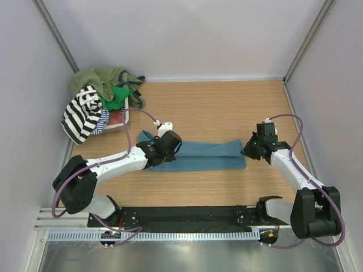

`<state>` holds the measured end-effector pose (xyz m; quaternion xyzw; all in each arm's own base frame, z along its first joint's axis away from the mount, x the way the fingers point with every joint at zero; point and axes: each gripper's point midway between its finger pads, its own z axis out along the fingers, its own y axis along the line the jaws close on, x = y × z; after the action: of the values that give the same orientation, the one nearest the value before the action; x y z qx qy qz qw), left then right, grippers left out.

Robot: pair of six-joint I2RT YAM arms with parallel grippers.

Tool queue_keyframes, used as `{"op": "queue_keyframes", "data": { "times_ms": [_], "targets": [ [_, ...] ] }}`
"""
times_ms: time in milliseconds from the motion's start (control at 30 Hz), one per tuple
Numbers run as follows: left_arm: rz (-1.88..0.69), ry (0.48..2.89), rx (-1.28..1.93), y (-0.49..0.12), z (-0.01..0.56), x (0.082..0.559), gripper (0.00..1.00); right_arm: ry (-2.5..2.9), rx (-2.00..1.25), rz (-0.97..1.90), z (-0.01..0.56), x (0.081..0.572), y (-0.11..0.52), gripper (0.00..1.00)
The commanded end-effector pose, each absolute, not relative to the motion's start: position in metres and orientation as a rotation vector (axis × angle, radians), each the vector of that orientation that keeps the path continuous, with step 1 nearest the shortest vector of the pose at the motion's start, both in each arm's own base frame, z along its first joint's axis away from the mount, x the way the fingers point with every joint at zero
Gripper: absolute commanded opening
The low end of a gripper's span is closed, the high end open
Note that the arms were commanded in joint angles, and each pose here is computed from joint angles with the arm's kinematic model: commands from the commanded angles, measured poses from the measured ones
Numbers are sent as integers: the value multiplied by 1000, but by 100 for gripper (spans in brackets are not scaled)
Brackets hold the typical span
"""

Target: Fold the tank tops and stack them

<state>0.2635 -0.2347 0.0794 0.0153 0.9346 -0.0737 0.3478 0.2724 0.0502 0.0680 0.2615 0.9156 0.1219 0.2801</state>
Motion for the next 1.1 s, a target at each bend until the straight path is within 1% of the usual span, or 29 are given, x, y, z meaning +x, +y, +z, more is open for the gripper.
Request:
{"op": "queue_keyframes", "data": {
  "times_ms": [0, 100, 200, 267, 433, 467, 500, 600, 667, 700, 733, 833, 867, 933, 967, 1067],
  "targets": [
    [-167, 2355, -65, -228, 83, 265, 0, 2409, 766, 317, 68, 270, 46, 2],
    [-153, 2358, -85, -225, 74, 257, 0, 2396, 803, 278, 62, 266, 40, 6],
    [-142, 2366, -102, -222, 63, 250, 3, 2397, 820, 273, 56, 263, 40, 11],
    [-138, 2375, -103, -221, 57, 247, 4, 2404, 823, 267, 53, 261, 39, 16],
    [-134, 2386, -110, -220, 46, 242, 6, 2409, 832, 260, 49, 259, 38, 20],
    [-129, 2388, -111, -219, 44, 240, 6, 2410, 834, 260, 49, 258, 38, 23],
    [-126, 2388, -116, -217, 43, 240, 6, 2406, 828, 265, 50, 259, 39, 24],
    [-138, 2361, -119, -216, 52, 242, 8, 2382, 812, 282, 58, 262, 40, 34],
    [-161, 2335, -121, -216, 65, 244, 9, 2359, 798, 282, 66, 264, 39, 38],
    [-159, 2327, -119, -215, 69, 244, 11, 2342, 785, 282, 72, 266, 38, 43],
    [-166, 2317, -118, -214, 74, 245, 11, 2328, 771, 284, 77, 268, 37, 44],
    [-162, 2277, -138, -208, 93, 249, 22, 2300, 692, 327, 91, 277, 43, 45],
    [-173, 2262, -146, -205, 101, 251, 27, 2306, 660, 361, 93, 279, 48, 45],
    [-165, 2257, -189, -193, 106, 259, 31, 2324, 629, 370, 97, 286, 52, 44],
    [-168, 2248, -203, -187, 111, 263, 37, 2324, 614, 385, 102, 291, 54, 41],
    [-179, 2245, -300, -165, 118, 283, 41, 2351, 597, 401, 98, 296, 59, 38]
  ]
}}
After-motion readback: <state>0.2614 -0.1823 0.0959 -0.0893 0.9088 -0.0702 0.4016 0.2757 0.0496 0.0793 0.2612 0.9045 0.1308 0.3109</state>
